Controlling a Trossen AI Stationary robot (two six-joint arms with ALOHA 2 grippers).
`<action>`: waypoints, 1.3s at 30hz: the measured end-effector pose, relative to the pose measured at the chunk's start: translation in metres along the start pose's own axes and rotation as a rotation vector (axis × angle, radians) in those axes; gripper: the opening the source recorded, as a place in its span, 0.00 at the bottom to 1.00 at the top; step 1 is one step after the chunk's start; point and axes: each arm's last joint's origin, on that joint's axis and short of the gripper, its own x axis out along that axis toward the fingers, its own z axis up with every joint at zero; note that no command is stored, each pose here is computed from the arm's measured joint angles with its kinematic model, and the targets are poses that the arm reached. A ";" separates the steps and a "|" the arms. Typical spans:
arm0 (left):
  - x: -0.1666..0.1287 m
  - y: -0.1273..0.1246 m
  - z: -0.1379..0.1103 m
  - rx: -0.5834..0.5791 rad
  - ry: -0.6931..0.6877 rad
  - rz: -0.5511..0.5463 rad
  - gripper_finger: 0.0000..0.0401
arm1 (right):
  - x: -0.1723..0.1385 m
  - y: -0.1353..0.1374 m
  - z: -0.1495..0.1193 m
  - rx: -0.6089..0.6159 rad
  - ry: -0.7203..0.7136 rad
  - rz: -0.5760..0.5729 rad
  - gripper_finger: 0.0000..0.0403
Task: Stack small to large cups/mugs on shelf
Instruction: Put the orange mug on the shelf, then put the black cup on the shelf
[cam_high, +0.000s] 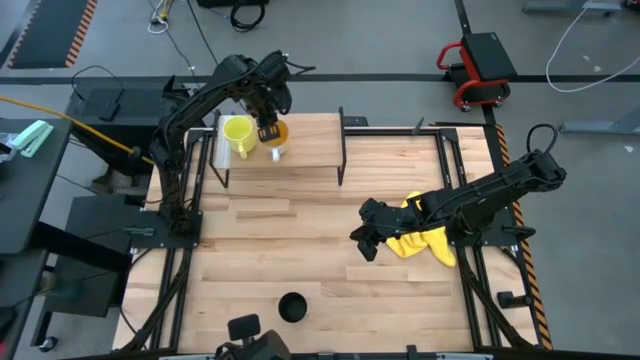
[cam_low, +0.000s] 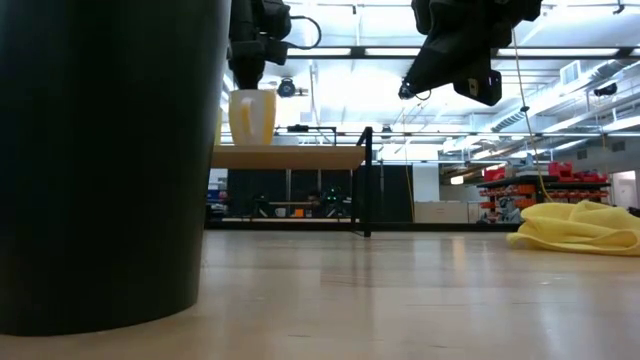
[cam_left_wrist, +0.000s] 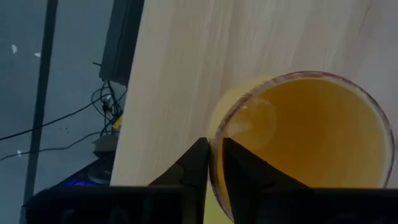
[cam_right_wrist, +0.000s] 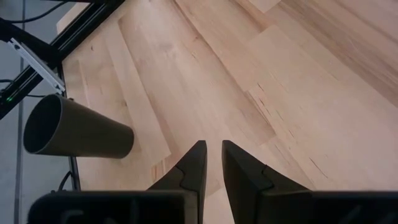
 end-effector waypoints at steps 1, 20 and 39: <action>0.000 0.000 0.000 0.000 -0.002 0.004 0.15 | 0.000 0.000 0.000 0.000 0.000 0.000 0.14; 0.000 0.004 0.003 -0.015 -0.010 0.082 0.28 | 0.000 0.000 0.000 0.000 0.000 0.000 0.14; -0.059 -0.006 -0.022 -0.154 -0.104 0.269 0.34 | 0.000 0.000 0.000 -0.005 0.000 0.000 0.14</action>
